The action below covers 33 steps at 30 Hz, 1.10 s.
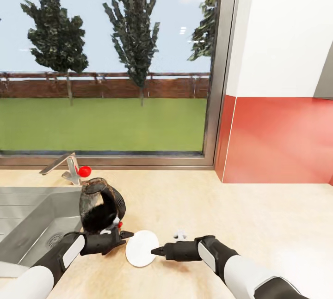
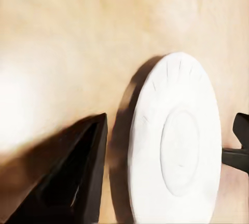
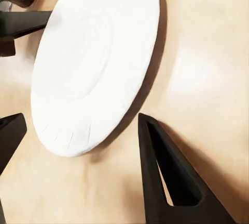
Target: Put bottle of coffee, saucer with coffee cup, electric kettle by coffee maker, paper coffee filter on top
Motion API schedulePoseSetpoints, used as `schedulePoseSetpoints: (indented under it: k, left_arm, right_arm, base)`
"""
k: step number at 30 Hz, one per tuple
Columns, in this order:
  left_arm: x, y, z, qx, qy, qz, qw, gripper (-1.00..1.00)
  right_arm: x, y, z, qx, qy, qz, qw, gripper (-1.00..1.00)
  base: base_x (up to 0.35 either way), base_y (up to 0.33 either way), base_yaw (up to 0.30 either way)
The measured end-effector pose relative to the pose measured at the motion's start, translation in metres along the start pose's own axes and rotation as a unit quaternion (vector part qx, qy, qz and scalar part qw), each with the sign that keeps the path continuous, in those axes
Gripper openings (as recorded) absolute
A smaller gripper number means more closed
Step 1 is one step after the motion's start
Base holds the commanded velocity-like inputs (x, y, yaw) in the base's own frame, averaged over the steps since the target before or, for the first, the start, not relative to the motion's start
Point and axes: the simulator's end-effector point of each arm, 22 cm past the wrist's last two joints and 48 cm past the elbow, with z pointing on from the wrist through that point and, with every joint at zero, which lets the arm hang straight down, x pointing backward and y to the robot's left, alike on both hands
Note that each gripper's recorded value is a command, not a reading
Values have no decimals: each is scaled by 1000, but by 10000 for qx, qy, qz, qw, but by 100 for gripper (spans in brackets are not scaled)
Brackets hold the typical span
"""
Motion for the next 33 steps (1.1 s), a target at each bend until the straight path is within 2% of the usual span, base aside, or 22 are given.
schedulePoseSetpoints:
  k: [3,6,19,33]
  left_arm:
    - [4,-1,2,13,26,-16,10000,100]
    - [9,-13,11,123,67,-6,9999,100]
    - [13,-32,22,294,110,14,9995,100]
    - [17,-39,27,353,139,11,9993,100]
  right_arm:
    - [0,1,0,-5,1,-7,10000,100]
    - [0,1,0,-5,3,-8,10000,100]
    - [0,1,1,-10,-5,-6,10000,100]
    - [0,2,1,-40,-36,21,10000,100]
  base:
    - [0,0,0]
    - [0,0,0]
    - [0,0,0]
    - [0,0,0]
